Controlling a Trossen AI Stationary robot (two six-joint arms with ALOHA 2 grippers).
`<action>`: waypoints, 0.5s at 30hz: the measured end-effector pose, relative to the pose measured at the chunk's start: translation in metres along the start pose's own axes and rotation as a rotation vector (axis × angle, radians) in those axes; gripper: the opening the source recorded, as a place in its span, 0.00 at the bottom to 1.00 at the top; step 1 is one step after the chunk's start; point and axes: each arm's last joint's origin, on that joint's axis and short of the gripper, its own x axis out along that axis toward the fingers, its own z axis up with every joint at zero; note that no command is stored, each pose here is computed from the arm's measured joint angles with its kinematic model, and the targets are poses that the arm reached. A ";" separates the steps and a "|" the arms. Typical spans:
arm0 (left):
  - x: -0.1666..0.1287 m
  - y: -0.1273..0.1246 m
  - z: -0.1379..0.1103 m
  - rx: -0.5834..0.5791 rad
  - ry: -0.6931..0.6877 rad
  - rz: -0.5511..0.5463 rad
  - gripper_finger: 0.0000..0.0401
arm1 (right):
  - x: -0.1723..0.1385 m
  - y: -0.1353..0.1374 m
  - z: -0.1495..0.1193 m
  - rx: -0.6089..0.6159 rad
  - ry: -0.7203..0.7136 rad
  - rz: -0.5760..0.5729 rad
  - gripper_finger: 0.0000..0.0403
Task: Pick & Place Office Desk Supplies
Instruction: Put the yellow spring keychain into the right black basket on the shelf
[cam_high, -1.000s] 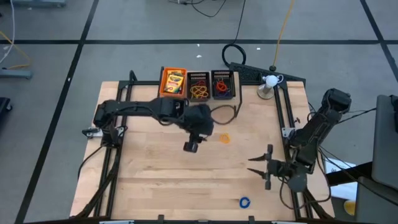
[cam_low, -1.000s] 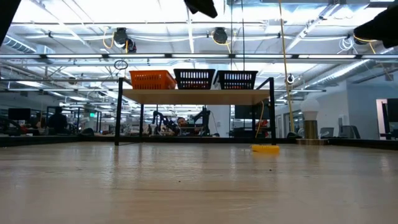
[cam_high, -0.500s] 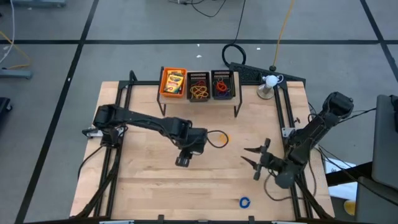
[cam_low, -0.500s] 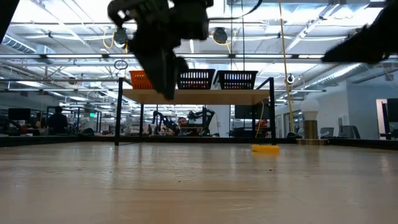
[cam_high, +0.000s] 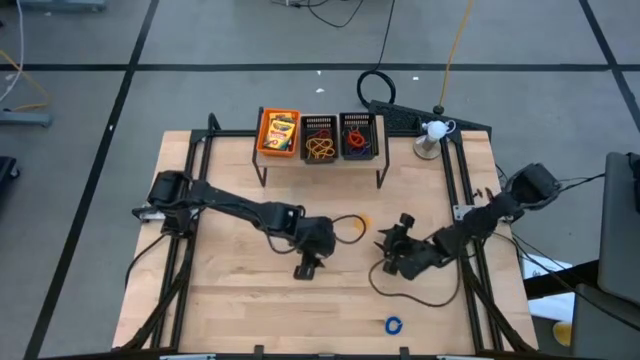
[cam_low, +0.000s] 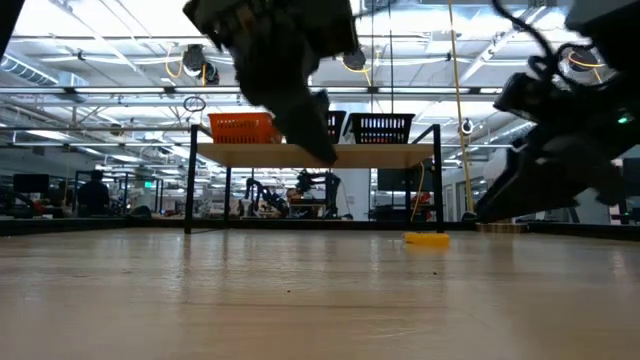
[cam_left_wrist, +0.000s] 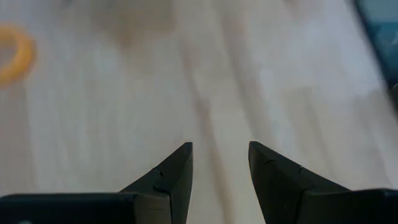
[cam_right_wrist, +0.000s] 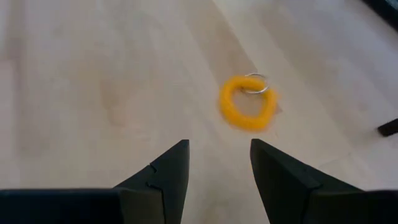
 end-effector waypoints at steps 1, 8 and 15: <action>0.000 -0.004 0.003 0.020 -0.030 -0.004 0.37 | 0.004 -0.001 0.001 -0.009 -0.003 -0.009 0.40; -0.025 -0.034 0.018 0.117 -0.168 0.020 0.37 | 0.025 -0.010 0.018 0.036 -0.030 0.057 0.40; -0.075 -0.073 0.024 0.221 -0.293 0.104 0.37 | 0.040 -0.029 0.019 0.128 0.012 0.023 0.40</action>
